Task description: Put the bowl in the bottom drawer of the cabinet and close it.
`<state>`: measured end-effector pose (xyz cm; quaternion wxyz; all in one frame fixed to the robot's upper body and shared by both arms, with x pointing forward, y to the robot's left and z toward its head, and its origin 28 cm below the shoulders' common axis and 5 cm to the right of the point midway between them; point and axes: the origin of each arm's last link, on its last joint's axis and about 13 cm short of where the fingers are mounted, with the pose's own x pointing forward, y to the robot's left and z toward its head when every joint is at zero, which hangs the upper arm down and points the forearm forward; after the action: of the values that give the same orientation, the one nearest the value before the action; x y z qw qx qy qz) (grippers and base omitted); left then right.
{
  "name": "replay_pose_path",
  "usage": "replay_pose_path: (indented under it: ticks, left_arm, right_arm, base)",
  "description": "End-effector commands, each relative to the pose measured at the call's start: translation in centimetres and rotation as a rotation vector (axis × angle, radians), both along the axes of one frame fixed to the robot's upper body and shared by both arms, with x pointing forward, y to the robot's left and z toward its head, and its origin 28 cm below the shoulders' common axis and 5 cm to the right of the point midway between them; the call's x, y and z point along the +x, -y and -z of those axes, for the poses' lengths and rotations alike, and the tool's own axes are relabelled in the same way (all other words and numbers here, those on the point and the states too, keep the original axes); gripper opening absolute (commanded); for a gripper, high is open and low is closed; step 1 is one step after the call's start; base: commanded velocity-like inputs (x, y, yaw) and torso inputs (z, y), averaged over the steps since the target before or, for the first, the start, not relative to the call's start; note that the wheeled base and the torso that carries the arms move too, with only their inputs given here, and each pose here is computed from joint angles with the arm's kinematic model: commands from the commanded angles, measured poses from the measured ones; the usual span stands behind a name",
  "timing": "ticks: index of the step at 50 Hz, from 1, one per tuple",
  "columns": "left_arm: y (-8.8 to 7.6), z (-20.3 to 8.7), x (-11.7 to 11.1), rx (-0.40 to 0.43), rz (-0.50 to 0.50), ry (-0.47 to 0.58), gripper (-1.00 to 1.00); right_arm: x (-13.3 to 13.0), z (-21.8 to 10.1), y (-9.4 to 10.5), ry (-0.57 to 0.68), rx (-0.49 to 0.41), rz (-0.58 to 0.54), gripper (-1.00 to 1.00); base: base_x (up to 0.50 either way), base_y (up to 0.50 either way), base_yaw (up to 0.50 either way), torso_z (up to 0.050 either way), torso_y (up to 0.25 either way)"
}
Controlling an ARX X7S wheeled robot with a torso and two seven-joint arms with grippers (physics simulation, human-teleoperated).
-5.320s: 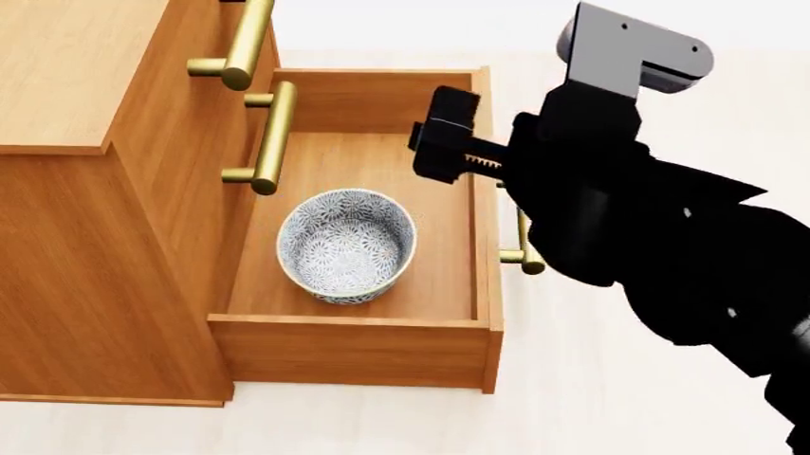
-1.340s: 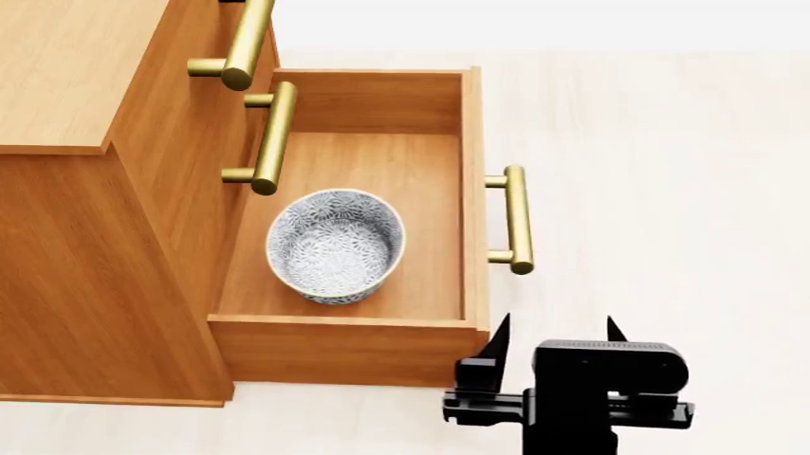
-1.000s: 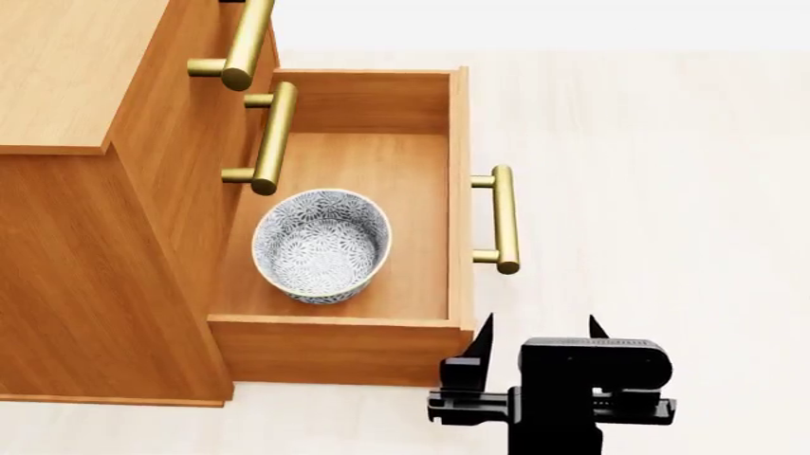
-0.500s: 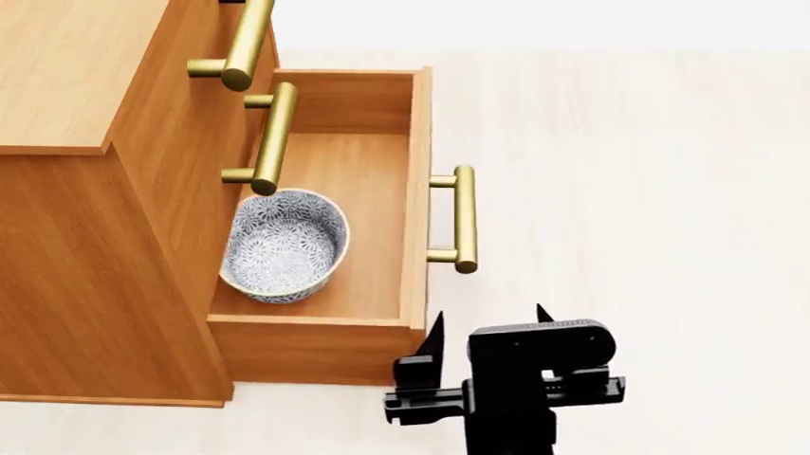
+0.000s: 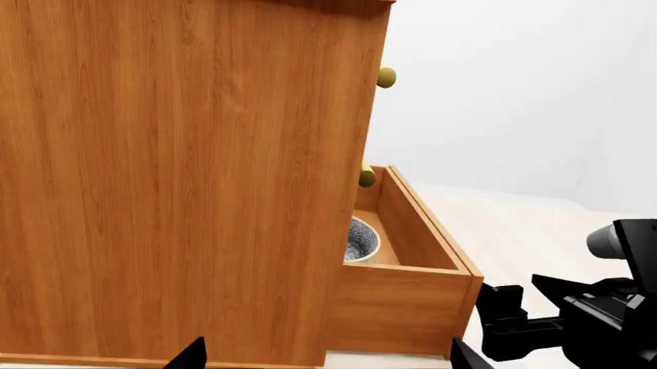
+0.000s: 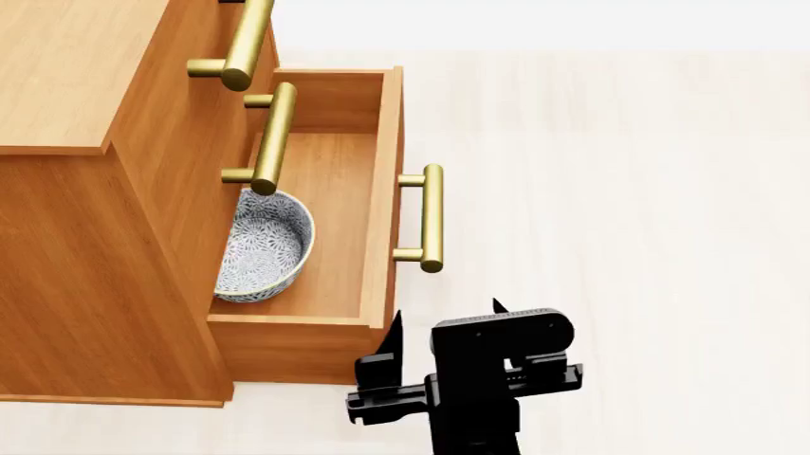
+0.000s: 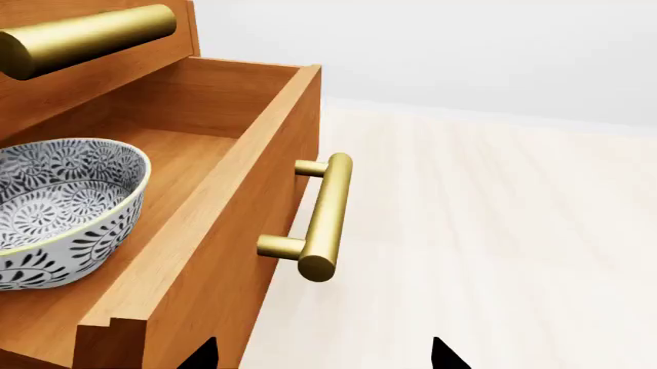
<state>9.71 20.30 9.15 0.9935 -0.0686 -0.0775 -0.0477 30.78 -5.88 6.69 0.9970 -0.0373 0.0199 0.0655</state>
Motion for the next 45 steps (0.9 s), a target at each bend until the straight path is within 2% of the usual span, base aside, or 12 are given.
replay_pose_path:
  ticks: [1,45]
  left_arm:
    - [-0.1,0.2,0.1,0.0,0.0,-0.002,1.0]
    - [-0.3,0.3,0.2,-0.004,-0.006,-0.001,1.0]
  right_arm:
    - [0.1,0.3,-1.1,-0.017,0.011,-0.053,1.0]
    - [0.8,0.5,-4.0,-0.036,0.036,-0.128,1.0]
  base:
    - [0.0,0.0,0.0,0.0,0.0]
    - [0.0,0.0,0.0,0.0,0.0]
